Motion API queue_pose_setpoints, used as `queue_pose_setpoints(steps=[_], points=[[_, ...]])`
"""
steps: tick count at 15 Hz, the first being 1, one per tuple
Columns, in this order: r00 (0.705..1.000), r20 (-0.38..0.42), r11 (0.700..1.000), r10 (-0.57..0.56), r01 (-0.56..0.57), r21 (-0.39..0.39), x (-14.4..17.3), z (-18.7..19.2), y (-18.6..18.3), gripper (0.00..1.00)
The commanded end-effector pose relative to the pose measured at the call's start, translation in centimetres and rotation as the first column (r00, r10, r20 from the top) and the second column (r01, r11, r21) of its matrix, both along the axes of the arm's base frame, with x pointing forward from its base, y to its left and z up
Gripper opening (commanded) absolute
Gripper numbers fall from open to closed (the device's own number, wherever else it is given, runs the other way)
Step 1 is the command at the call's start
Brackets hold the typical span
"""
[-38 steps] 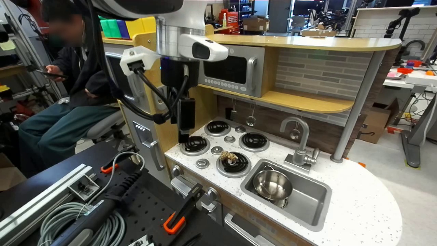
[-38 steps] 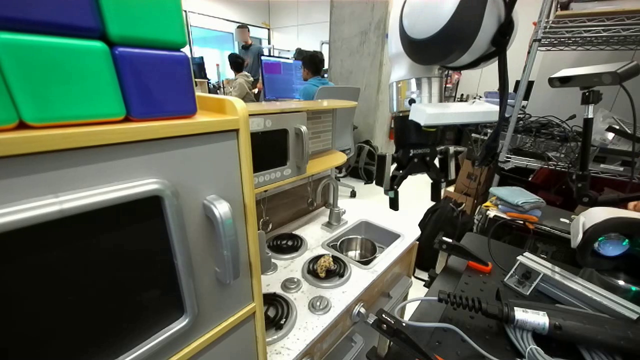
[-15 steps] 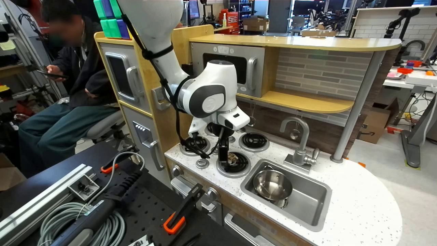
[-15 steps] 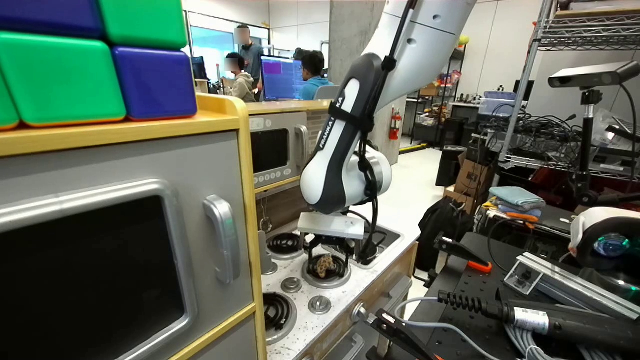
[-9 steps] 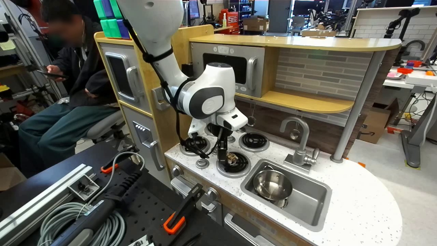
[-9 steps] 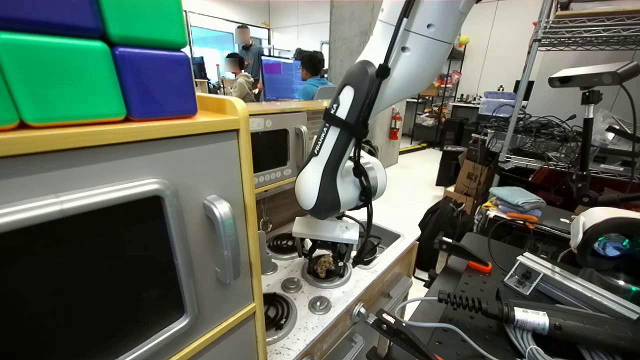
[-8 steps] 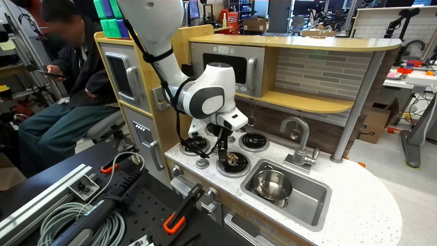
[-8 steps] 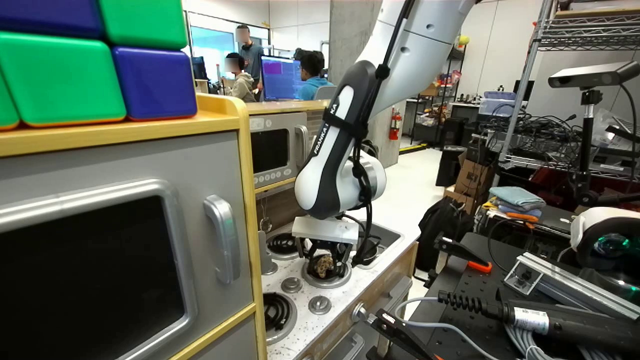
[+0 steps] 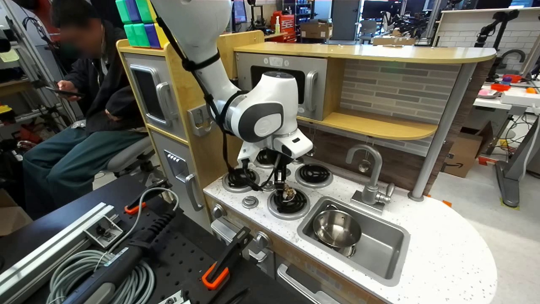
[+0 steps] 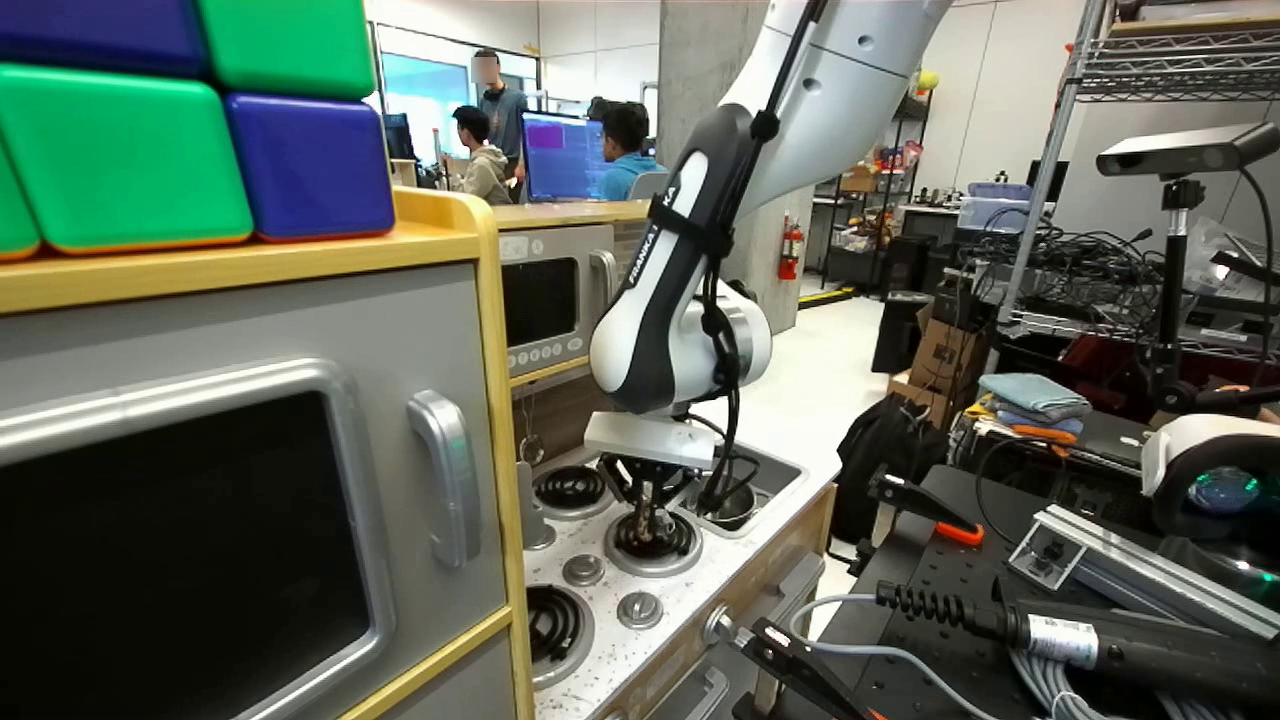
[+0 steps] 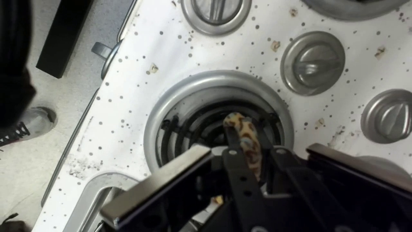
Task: Put the chicken in the sink
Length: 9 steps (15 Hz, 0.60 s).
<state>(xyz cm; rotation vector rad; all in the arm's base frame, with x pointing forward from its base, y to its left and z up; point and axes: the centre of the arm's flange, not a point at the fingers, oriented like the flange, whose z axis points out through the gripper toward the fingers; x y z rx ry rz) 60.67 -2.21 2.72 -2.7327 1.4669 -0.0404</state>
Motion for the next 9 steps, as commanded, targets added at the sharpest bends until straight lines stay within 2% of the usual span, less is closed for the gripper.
queue_pose_setpoints(steps=[1, 5, 9], points=[[0.991, -0.042, 0.989, -0.127, 0.13, 0.064, -0.2, 3.1, -5.2, 0.03], [0.955, -0.073, 0.955, -0.288, 0.292, 0.046, 0.2, 2.5, -12.1, 0.03], [0.924, -0.064, 0.924, -0.377, 0.38, 0.043, 0.4, 1.6, -15.9, 0.03]])
